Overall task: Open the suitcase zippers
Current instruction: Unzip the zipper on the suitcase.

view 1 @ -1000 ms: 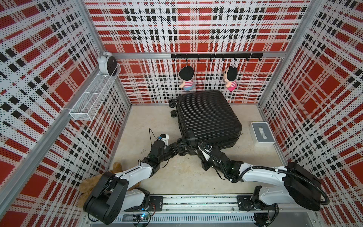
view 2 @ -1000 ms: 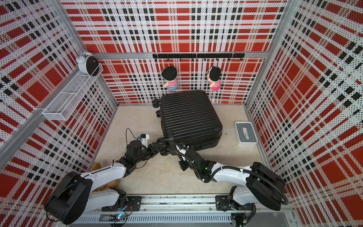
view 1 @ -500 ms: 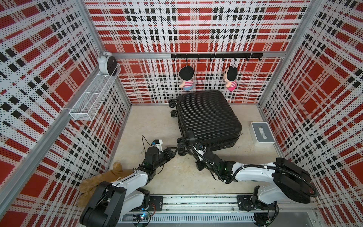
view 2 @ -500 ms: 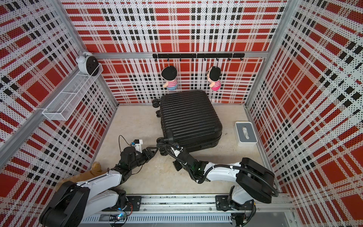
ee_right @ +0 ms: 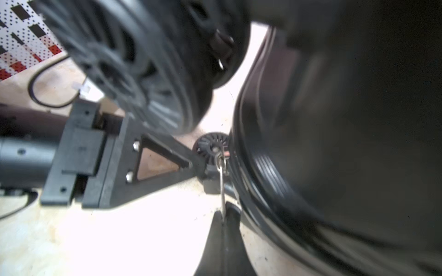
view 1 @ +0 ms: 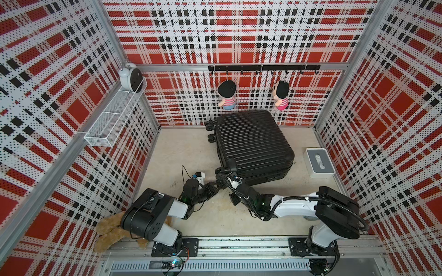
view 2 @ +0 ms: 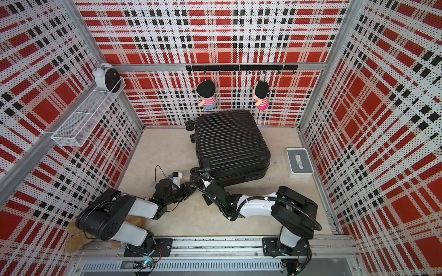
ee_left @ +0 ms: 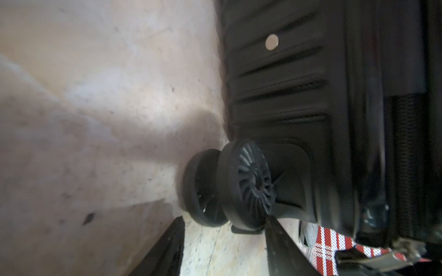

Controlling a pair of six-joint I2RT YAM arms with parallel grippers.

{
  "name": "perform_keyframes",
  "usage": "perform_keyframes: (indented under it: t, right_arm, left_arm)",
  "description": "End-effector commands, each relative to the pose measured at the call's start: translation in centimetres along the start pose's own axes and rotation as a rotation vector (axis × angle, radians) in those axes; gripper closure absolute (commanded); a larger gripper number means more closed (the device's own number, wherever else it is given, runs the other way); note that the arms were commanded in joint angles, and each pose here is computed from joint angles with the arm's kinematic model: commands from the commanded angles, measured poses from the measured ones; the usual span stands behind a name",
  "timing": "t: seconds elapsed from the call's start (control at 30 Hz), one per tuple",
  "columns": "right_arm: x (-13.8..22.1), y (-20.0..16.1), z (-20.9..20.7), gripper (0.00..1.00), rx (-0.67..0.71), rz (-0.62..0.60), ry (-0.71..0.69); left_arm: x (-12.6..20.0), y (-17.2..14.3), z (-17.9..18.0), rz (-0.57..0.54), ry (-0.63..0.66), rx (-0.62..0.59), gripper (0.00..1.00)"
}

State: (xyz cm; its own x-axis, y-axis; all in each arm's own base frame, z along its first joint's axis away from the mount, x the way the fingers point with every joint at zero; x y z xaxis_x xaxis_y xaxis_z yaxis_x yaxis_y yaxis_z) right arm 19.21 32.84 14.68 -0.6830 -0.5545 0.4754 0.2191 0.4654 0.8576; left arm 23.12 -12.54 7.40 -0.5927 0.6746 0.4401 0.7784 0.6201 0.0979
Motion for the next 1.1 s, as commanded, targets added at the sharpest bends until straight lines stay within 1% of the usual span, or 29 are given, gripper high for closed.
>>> perform_keyframes:
  t: [0.0,0.43,0.5,0.53,0.6,0.67,0.8,0.87,0.9,1.0,1.03,1.07]
  right_arm:
    - [-0.4,2.1,1.7,1.00,-0.009,-0.082,0.062]
    - [-2.4,3.8,2.5,1.00,-0.021,-0.105,0.042]
    - [-2.6,4.2,3.1,1.00,-0.015,-0.117,0.091]
    - [-2.7,4.4,3.2,0.92,-0.012,-0.120,0.104]
    - [-2.5,4.7,3.3,0.82,-0.009,-0.113,0.112]
    - [-1.8,4.7,2.9,0.69,-0.012,-0.114,0.111]
    - [1.0,4.6,1.3,0.47,-0.038,-0.122,0.107]
    - [2.7,4.3,0.2,0.33,-0.052,-0.129,0.090]
    - [3.4,4.2,-0.4,0.24,-0.061,-0.130,0.083]
    - [5.7,3.9,-2.8,0.14,-0.103,-0.130,0.060]
    - [6.5,3.7,-3.6,0.09,-0.117,-0.134,0.051]
    - [7.3,3.7,-4.5,0.03,-0.136,-0.142,0.049]
  left_arm:
    - [-0.2,-0.3,0.9,0.012,0.021,0.006,0.45]
    - [-0.1,-0.7,1.3,0.027,-0.003,0.029,0.46]
    - [0.1,-0.7,1.1,0.022,-0.012,0.030,0.46]
    - [0.3,-0.7,1.0,0.019,-0.019,0.031,0.46]
    - [0.7,-0.6,0.8,0.008,-0.031,0.035,0.46]
    - [1.2,-0.5,0.6,-0.009,-0.043,0.042,0.46]
    - [2.1,-0.2,0.1,-0.056,-0.029,0.031,0.44]
    - [2.6,0.3,0.0,-0.094,-0.003,0.011,0.43]
    - [2.9,0.7,-0.1,-0.112,0.007,0.006,0.43]
    - [3.8,1.8,-0.9,-0.166,0.029,-0.007,0.41]
    - [4.0,2.0,-1.3,-0.182,0.035,-0.017,0.39]
    - [4.7,2.9,-1.7,-0.230,0.043,-0.012,0.38]
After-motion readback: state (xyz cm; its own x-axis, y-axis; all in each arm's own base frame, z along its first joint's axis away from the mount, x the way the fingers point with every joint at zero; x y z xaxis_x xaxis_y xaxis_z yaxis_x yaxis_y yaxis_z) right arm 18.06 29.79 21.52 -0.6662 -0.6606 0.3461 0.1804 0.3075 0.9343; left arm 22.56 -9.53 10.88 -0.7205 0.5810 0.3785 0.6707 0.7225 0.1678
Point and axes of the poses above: each gripper's point midway between its finger pads, its own x axis back along the fingers, its own z axis along the line the jaws close on, y = z × x, the point moved 8 cm from there along x, back along the fingers, and after that the axes turned 15 degrees about x, right-handed, at the moved point
